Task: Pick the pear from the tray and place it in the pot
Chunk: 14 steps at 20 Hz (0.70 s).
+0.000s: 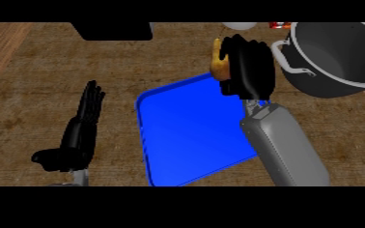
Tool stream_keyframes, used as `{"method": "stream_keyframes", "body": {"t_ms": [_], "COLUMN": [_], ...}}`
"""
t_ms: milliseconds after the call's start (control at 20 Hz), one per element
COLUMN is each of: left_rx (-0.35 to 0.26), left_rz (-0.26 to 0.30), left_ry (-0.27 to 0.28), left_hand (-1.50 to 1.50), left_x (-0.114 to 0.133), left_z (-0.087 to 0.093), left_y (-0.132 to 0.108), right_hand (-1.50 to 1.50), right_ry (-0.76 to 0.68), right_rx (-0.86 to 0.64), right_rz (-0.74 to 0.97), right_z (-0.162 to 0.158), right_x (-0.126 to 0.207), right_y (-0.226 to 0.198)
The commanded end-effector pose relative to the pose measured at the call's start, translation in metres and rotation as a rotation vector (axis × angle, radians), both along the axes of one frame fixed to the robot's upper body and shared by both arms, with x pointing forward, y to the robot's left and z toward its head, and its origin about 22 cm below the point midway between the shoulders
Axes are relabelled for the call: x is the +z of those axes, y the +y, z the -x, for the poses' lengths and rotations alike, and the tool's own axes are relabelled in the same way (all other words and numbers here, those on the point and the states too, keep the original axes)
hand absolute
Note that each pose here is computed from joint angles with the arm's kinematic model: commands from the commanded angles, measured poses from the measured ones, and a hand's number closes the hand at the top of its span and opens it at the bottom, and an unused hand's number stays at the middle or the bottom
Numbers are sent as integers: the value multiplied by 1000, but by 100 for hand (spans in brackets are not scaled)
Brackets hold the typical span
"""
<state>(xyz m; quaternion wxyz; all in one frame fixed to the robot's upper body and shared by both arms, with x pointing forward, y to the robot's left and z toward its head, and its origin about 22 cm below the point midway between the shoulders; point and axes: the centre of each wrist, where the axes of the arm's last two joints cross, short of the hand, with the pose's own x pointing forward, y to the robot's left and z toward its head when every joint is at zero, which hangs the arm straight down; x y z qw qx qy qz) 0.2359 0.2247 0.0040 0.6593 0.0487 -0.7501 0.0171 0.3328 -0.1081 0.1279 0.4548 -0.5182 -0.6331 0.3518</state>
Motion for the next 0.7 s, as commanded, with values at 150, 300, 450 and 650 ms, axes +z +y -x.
{"method": "stream_keyframes", "body": {"t_ms": [150, 300, 450, 650], "left_rx": [3, -13, -9, 2], "left_rz": [6, -11, 12, -2], "left_ry": [-8, 10, 6, 4], "left_hand": [0, 0, 0, 0], "left_x": [-4, -4, -4, 4], "left_z": [-3, -12, 1, 2], "left_y": [-7, 3, 5, -6], "right_hand": [150, 150, 150, 150], "right_ry": [-38, -26, -18, -33], "right_rx": [-155, -196, -222, -266], "right_rz": [-29, -7, -23, -30], "right_z": [-17, -21, -29, -48], "right_x": [20, 16, 29, 30], "right_y": [-44, -98, -128, -156]}}
